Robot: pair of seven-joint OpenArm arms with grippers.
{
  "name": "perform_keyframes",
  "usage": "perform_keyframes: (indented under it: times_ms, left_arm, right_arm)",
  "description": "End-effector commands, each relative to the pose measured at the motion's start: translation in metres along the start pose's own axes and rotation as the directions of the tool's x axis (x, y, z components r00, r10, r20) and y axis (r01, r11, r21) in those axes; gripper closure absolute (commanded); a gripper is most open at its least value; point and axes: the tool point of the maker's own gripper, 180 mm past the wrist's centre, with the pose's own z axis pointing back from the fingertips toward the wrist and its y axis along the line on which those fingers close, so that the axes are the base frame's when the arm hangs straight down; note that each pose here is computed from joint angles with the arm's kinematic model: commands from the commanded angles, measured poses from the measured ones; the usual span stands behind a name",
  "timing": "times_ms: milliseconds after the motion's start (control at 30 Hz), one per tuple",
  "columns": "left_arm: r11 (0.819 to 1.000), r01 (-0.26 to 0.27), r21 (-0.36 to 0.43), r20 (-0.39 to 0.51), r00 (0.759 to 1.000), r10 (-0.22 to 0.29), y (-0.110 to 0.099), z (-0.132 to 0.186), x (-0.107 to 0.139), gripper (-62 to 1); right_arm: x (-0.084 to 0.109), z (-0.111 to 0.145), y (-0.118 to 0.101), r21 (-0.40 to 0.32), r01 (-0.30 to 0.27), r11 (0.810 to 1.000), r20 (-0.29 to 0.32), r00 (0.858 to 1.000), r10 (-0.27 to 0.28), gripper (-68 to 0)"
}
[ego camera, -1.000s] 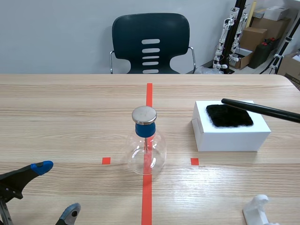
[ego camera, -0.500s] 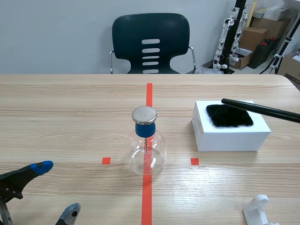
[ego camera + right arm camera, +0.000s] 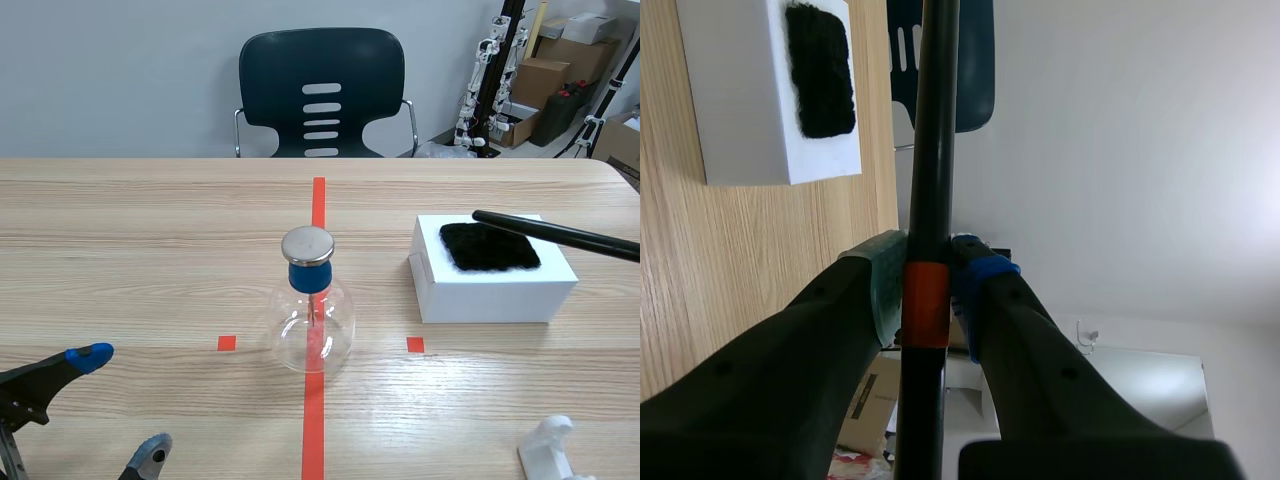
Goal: Do the electroscope experiment. rub the rod on the fur
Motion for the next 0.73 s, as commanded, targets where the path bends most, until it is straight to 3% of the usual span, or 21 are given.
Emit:
perform_keyframes:
  times_ms: [0,700]
  left_arm:
    - [1.0,0.002,0.001,0.034,0.999,-0.002,0.0013,-0.0038,0.0061,-62.3]
    - [1.0,0.002,0.001,0.034,0.999,-0.002,0.0013,-0.0038,0.0061,-62.3]
  right_arm:
    - [-0.0025,-0.0015,-0.0122,-0.031,-0.031,0.999,0.007,0.999,0.032,-1.3]
    - [-0.0038,-0.0015,-0.0123,-0.031,-0.031,0.999,0.0,1.0,0.031,-1.3]
